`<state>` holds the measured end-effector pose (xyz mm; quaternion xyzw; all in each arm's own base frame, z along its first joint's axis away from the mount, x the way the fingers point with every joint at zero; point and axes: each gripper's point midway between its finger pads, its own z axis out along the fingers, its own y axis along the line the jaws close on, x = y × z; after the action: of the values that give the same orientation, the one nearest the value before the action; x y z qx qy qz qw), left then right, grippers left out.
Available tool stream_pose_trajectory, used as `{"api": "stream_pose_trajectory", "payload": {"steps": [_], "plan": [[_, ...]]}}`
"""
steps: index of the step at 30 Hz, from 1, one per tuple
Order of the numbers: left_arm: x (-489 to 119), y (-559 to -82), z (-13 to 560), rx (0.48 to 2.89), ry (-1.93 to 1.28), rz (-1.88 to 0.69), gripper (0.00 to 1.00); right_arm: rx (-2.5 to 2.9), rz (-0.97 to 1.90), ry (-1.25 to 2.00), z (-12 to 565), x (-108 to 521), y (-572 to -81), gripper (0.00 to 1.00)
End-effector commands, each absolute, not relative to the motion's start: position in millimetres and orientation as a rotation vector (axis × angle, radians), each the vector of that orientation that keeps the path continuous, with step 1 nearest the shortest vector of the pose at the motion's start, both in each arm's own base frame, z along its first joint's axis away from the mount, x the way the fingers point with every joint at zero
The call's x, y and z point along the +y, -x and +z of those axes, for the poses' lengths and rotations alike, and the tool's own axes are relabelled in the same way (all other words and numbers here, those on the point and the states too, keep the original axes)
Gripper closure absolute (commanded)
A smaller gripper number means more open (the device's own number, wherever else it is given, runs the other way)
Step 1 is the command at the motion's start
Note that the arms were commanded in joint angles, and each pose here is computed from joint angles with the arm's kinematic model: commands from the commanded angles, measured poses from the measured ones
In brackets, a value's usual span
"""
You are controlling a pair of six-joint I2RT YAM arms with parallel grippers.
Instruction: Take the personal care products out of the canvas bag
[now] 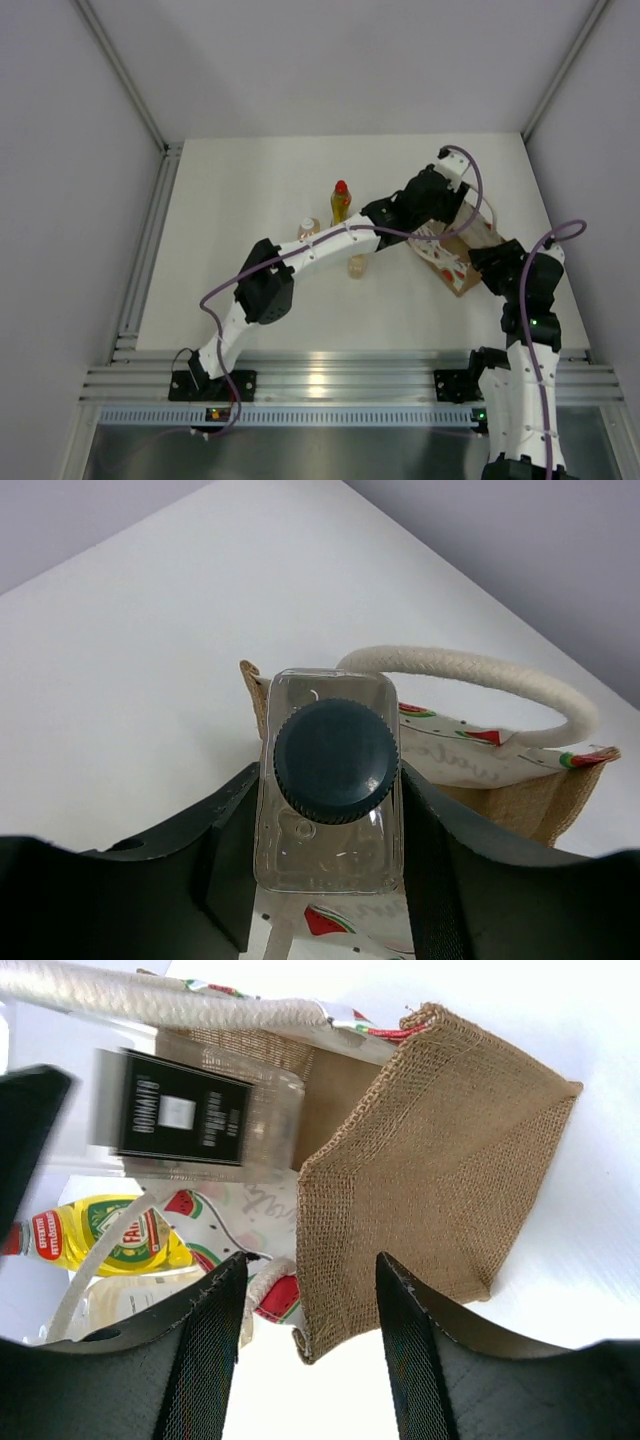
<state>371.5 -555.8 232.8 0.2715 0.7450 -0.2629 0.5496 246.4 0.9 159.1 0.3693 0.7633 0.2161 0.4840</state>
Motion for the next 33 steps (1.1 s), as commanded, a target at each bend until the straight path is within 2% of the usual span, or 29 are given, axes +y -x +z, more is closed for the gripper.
{"api": "stream_pose_trajectory", "payload": {"steps": [1,7,12,16,19,23,24,26,28,30,31,33], "plan": [[-517,-358,444,1.354,-0.359,-0.801,1.0,1.787,0.516,-0.872,175,-5,-254,0.47],[-489,-352,474,1.303,-0.305,-0.774,1.0,1.772,0.516,-0.842,188,-5,-256,0.44],[-454,-350,503,1.254,-0.222,-0.718,1.0,1.767,0.508,-0.804,200,-5,-259,0.35],[-424,-351,523,1.23,-0.148,-0.677,1.0,1.766,0.498,-0.79,207,-7,-261,0.34],[-400,-350,537,1.221,-0.104,-0.636,1.0,1.769,0.502,-0.764,214,-5,-263,0.29],[-340,-350,553,1.248,0.023,-0.496,1.0,1.773,0.524,-0.634,232,5,-262,0.18],[-332,-351,540,1.286,0.021,-0.453,1.0,1.755,0.539,-0.587,245,9,-261,0.15],[-297,-348,544,1.308,0.073,-0.406,1.0,1.741,0.548,-0.524,258,15,-257,0.01],[-273,-349,514,1.403,0.097,-0.315,1.0,1.718,0.55,-0.475,274,19,-250,0.0],[-232,-339,516,1.398,0.164,-0.297,1.0,1.685,0.56,-0.439,288,24,-243,0.01],[-227,-341,492,1.438,0.148,-0.264,1.0,1.681,0.561,-0.435,290,25,-240,0.0],[-185,-337,494,1.434,0.251,-0.27,1.0,1.641,0.566,-0.406,305,29,-231,0.01]]}}
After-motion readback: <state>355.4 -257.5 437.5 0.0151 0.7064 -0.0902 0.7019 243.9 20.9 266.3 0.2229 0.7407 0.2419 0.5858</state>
